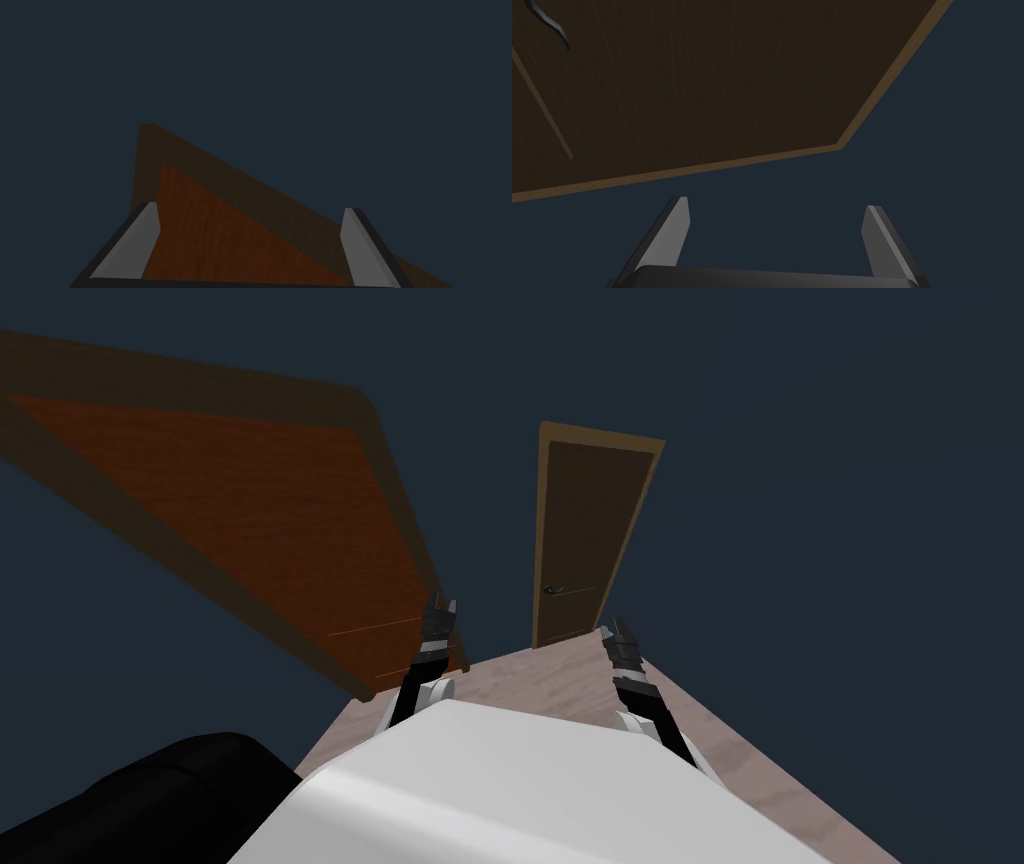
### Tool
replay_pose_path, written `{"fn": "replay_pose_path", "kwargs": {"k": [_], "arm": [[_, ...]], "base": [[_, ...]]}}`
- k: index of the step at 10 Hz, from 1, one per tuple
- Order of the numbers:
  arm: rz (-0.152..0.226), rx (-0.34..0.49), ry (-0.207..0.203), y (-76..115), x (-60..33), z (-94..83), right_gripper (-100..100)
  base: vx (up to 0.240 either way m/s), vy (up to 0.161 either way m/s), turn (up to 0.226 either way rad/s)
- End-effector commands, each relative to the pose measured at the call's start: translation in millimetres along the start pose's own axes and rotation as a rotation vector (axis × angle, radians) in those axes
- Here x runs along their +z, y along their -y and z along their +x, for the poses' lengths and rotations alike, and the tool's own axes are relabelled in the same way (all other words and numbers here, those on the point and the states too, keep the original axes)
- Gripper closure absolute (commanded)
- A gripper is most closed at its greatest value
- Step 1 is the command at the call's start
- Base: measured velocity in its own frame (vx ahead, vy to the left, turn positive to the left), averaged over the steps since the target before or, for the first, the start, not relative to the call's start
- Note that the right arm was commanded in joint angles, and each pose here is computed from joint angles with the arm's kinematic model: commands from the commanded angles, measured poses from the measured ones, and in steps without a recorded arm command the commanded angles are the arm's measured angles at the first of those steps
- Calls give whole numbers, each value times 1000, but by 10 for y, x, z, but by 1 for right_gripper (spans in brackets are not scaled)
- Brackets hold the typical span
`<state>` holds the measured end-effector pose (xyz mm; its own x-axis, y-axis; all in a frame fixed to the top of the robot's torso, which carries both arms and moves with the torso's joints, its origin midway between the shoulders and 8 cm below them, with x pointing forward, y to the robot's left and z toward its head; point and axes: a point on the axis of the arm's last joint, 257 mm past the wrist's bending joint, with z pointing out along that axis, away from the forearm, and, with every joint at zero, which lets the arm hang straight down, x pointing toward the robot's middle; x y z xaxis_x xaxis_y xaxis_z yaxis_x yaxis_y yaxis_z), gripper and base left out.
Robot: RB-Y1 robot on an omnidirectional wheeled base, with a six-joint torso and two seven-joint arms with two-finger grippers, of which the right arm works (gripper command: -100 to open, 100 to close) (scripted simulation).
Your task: Pull the door open
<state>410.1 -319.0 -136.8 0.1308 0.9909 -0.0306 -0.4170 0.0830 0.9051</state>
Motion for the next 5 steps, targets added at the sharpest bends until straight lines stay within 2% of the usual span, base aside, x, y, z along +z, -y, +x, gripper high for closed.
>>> {"fn": "replay_pose_path", "kwargs": {"k": [1,3,5], "arm": [[15,7,-16,128,12,3,-100],[44,9,-23,296,-23,-11,-100],[62,12,-32,410,-39,-21,-100]], "base": [[81,-24,184],[55,-25,70],[68,-26,120]]}}
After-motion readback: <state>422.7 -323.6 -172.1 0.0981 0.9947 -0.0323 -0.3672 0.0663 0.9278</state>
